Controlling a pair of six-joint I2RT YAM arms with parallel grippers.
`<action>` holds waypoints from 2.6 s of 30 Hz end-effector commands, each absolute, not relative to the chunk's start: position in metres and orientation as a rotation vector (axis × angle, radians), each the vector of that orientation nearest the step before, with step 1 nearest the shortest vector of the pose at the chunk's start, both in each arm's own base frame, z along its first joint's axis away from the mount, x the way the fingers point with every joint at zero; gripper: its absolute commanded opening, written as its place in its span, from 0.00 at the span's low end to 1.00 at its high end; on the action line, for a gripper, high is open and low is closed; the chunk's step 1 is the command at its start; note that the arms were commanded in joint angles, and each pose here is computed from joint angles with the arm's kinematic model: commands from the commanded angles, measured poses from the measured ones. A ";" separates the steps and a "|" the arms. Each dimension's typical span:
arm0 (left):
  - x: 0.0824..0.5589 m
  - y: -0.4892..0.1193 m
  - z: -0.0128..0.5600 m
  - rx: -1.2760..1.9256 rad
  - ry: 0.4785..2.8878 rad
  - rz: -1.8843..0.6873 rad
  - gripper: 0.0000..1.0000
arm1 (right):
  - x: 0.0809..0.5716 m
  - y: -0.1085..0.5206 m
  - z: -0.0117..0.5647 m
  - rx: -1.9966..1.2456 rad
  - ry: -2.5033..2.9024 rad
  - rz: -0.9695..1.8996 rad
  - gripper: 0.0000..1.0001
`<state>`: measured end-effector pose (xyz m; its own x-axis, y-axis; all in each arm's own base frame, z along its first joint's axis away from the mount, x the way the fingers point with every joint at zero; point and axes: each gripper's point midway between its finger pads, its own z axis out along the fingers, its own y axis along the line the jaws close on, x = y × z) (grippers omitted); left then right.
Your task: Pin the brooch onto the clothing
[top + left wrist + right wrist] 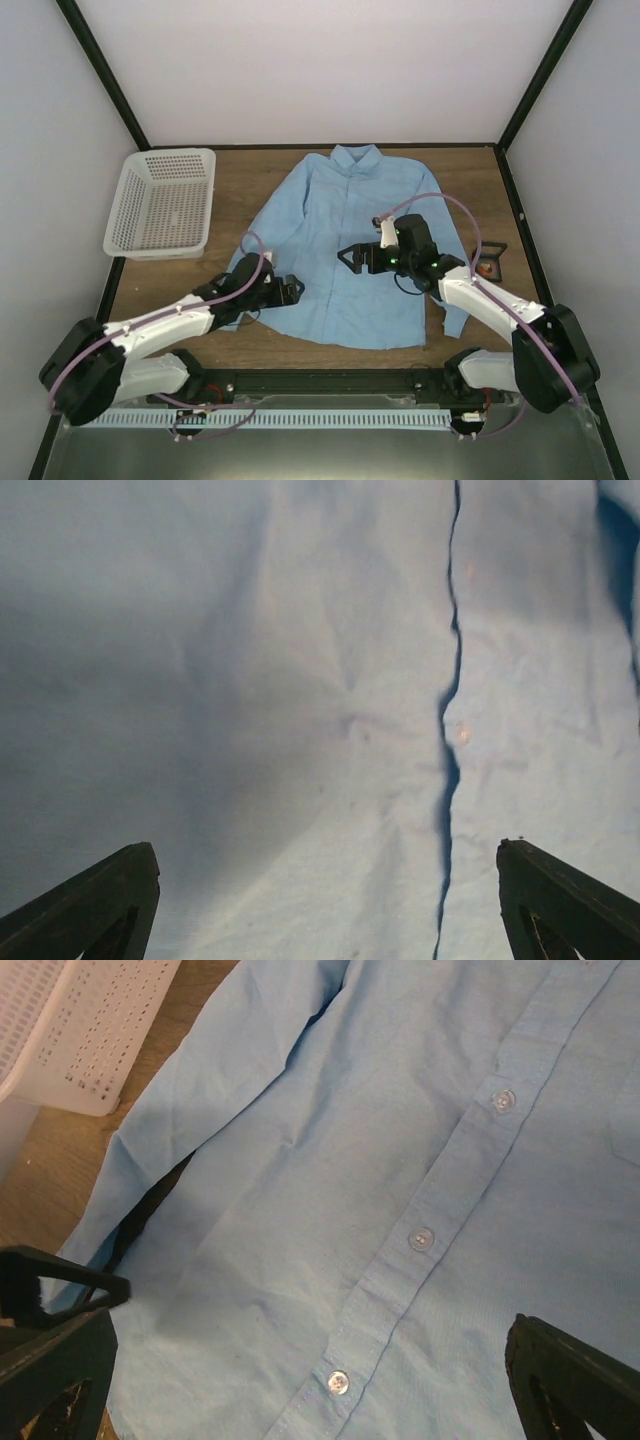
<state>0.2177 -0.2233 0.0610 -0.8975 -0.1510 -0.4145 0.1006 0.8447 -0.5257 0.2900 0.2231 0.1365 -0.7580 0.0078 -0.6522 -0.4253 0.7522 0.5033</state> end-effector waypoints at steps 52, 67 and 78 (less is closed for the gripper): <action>0.249 0.005 0.228 -0.657 1.955 0.139 0.00 | 0.297 0.211 0.140 -0.308 2.289 0.823 1.00; 0.345 0.011 0.382 -0.586 1.627 0.093 0.00 | 0.284 0.247 0.114 -0.450 2.396 1.052 1.00; 0.411 0.017 0.367 -0.526 1.737 0.101 0.00 | 0.227 0.349 0.108 -0.893 2.417 1.266 1.00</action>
